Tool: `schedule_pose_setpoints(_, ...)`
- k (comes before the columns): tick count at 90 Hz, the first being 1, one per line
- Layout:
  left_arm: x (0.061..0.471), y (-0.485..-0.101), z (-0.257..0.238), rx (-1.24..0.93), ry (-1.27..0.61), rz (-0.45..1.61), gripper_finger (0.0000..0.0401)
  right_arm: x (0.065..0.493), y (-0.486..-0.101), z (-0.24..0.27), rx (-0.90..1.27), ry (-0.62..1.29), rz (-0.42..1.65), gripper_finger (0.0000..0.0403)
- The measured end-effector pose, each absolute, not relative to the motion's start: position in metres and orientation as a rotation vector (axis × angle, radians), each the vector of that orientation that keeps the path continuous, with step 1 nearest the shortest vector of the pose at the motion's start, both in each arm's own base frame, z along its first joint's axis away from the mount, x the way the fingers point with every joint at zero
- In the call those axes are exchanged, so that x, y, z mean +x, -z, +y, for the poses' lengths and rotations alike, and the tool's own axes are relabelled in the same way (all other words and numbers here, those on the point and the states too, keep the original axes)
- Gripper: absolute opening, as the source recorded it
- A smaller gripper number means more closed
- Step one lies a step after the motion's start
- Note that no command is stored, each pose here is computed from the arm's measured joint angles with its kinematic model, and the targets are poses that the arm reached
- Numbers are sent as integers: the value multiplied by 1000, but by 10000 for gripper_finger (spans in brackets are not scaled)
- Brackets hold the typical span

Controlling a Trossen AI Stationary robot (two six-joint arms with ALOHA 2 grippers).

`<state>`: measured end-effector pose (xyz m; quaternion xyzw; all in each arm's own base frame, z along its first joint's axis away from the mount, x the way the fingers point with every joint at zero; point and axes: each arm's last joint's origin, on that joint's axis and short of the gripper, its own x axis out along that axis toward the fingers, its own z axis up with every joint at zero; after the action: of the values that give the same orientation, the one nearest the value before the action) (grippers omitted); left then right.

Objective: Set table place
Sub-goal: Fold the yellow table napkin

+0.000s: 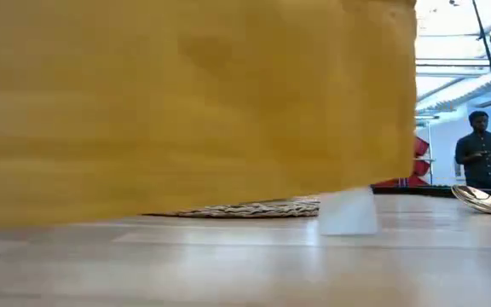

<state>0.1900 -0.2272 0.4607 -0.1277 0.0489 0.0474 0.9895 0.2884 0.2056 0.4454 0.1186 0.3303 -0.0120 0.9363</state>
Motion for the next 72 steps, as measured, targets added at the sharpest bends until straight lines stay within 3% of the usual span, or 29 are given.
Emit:
schedule_pose_setpoints(41, 187, -456, -234, -230, -110, 104, 0, 306, -424, 213, 210, 53, 739, 0)
schedule_pose_setpoints(72, 183, -427, -217, -134, -270, 247, 0, 347, -393, 159, 90, 255, 895, 0)
